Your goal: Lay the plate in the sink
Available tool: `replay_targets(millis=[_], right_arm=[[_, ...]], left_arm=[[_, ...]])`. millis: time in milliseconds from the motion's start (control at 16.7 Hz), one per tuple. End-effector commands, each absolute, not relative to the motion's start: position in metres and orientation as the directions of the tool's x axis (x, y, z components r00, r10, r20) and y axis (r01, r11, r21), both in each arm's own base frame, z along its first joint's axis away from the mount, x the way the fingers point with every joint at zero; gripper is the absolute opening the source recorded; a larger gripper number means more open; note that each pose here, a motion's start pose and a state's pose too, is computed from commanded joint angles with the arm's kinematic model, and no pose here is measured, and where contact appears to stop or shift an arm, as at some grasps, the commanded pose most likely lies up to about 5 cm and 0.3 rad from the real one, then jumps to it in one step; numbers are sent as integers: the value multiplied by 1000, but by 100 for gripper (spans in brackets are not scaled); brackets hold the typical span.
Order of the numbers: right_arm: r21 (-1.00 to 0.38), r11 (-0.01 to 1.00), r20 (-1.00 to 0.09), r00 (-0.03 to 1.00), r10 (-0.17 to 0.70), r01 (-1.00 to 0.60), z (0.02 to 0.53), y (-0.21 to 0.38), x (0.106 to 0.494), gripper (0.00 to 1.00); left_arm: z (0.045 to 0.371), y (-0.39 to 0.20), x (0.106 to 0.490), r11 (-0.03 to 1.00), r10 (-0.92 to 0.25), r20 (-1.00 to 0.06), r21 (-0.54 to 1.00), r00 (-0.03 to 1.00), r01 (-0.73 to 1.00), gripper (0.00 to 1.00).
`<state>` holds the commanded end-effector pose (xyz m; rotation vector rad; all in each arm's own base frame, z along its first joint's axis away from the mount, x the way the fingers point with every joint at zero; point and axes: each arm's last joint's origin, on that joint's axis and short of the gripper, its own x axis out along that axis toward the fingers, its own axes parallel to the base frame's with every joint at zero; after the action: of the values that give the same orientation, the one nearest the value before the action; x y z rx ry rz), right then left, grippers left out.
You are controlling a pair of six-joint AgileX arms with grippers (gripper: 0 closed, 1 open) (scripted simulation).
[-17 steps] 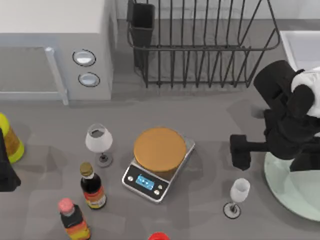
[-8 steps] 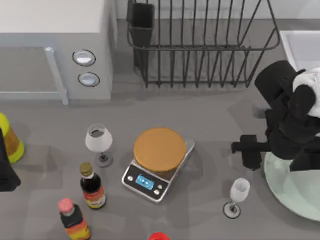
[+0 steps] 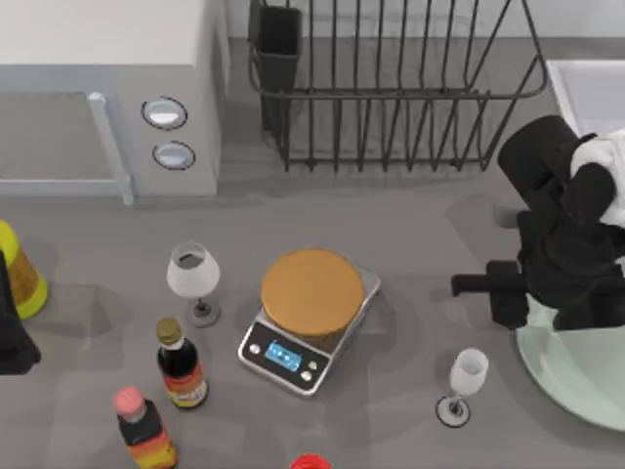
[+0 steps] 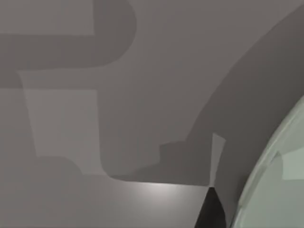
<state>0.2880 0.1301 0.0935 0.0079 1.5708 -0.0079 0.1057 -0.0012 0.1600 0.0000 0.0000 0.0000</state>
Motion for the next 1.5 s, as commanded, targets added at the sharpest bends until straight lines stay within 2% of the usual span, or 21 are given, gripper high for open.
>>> replay_targets(millis=[360, 420, 720, 1080, 1320, 1500], right_arm=[[0, 1000, -1000, 0, 0, 10, 93, 130, 288, 0], [34, 999, -994, 102, 32, 18, 122, 128, 295, 0], [29, 999, -996, 89, 28, 19, 143, 135, 308, 0], [22, 1000, -997, 72, 20, 20, 251, 145, 328, 0], [24, 1000, -997, 77, 22, 19, 329, 138, 314, 0], [32, 999, -995, 95, 30, 19, 364, 130, 299, 0]], left_arm=[[160, -1, 106, 1000, 0, 0, 0, 1000, 0, 100], [160, -1, 106, 1000, 0, 0, 0, 1000, 0, 100], [160, -1, 106, 1000, 0, 0, 0, 1000, 0, 100], [160, -1, 106, 1000, 0, 0, 0, 1000, 0, 100], [160, -1, 106, 1000, 0, 0, 0, 1000, 0, 100], [160, -1, 106, 1000, 0, 0, 0, 1000, 0, 100]])
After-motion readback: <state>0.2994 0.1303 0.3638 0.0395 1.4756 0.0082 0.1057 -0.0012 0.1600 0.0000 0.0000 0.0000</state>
